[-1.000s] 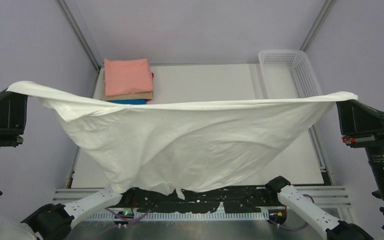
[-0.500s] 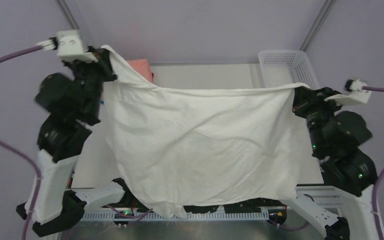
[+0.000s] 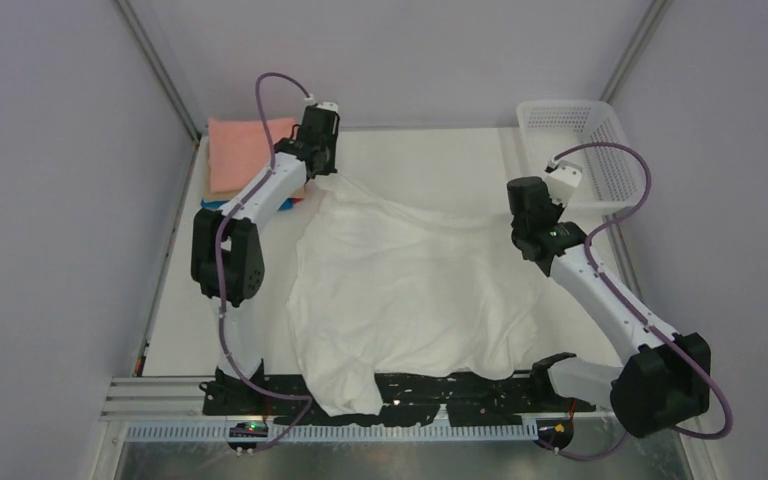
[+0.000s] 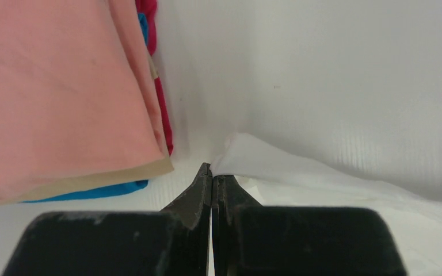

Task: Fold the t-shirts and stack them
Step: Flatten out the tshirt

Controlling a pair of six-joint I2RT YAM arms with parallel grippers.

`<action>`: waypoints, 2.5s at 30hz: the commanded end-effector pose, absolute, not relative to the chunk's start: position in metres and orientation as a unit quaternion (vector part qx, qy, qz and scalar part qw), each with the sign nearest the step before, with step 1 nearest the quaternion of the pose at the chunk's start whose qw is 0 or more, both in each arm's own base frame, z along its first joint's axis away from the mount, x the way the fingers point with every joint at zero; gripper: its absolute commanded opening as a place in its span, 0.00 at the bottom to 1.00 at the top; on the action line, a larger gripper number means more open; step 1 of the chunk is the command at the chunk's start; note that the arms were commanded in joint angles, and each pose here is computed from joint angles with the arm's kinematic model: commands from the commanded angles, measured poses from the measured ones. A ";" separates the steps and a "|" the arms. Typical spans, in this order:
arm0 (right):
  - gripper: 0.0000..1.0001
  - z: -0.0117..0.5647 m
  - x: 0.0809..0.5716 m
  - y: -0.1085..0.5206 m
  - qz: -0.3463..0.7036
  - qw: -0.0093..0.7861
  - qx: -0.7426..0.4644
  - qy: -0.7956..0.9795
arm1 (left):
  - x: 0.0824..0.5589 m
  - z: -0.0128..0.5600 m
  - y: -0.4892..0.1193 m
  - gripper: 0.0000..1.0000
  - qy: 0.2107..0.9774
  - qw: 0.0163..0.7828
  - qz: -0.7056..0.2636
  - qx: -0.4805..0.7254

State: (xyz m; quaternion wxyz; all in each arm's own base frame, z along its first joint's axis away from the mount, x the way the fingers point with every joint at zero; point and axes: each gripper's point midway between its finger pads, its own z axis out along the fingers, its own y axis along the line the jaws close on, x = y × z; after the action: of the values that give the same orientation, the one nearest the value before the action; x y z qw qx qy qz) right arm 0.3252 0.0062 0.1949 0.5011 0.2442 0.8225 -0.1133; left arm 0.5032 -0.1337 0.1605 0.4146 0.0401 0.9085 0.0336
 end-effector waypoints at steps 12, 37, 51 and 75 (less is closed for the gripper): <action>0.06 0.187 0.421 -0.006 -0.124 0.515 0.280 0.801 | 0.572 0.202 -0.111 0.00 0.884 0.467 0.036 -0.009; 0.67 0.216 0.518 -0.002 -0.159 0.531 0.254 0.793 | 0.621 0.216 -0.112 0.99 0.869 0.493 -0.007 -0.034; 0.95 0.166 0.457 0.092 0.061 0.467 0.145 0.870 | 0.536 0.184 -0.152 1.00 0.912 0.375 -0.151 -0.073; 0.95 0.093 0.404 0.102 0.082 0.389 0.144 0.906 | 0.565 0.090 -0.157 0.91 0.898 0.308 -0.158 -0.271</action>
State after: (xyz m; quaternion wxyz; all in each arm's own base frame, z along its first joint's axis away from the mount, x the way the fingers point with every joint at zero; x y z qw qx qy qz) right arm 0.4013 0.1022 0.0832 0.3745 0.1356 0.9143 0.0737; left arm 0.5439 -0.1599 0.0790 0.2717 -0.2454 0.9173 -0.1565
